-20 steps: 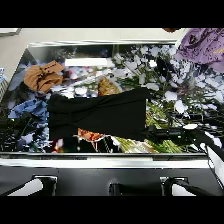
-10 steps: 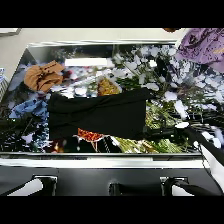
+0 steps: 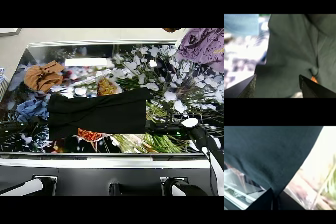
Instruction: Fold the clothes and pants, and hang the long-sleeved shirts on hangers.
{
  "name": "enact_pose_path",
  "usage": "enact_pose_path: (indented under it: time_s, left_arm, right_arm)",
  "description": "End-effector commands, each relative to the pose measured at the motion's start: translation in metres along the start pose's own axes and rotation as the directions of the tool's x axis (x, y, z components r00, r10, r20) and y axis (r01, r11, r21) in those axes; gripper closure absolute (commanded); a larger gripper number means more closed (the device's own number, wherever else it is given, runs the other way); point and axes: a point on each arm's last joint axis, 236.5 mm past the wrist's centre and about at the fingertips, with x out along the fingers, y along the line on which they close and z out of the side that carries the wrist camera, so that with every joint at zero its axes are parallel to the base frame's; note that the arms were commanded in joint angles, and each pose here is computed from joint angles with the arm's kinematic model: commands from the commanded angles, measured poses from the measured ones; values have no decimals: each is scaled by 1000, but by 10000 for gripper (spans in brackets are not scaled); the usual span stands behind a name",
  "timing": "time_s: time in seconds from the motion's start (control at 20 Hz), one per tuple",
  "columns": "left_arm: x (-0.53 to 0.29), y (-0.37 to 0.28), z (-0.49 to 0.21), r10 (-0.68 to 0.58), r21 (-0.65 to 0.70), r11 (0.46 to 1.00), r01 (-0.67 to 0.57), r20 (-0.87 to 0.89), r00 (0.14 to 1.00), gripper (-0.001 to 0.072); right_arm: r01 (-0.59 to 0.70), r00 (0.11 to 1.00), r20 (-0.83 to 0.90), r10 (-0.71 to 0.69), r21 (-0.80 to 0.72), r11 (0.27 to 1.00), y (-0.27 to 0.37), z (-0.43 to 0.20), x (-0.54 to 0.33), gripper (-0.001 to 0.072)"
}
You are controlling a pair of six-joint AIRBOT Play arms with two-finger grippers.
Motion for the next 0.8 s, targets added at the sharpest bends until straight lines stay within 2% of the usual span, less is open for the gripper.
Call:
enact_pose_path:
  time_s: [0.0, 0.4, 0.5, 0.55, 0.6, 0.75]
  left_arm:
    - [9, -4, 13, -48, 38, 998, 46, 46, 998, 89]
    - [41, 4, 6, -34, 35, 999, 35, -14, 999, 92]
    - [52, -4, 1, -54, 33, 998, 55, -38, 998, 134]
    - [56, -9, 0, -65, 32, 997, 66, -45, 997, 386]
    - [57, -16, -1, -79, 38, 996, 81, -48, 996, 691]
    - [41, -55, 13, -188, 52, 980, 190, -38, 981, 690]
  right_arm:
    - [-8, 1000, -12, 8, 7, 1000, 6, -5, -5, 684]
    - [-15, 999, -37, 16, 26, 1000, 8, -11, -5, 683]
    - [-15, 999, -37, 17, 33, 999, 8, -11, -5, 683]
    - [-15, 999, -37, 17, 37, 999, 8, -11, -5, 683]
    - [-15, 999, -36, 17, 45, 999, 9, -10, -5, 683]
    - [3, 1000, 12, -2, -18, 1000, 21, 15, -18, 684]
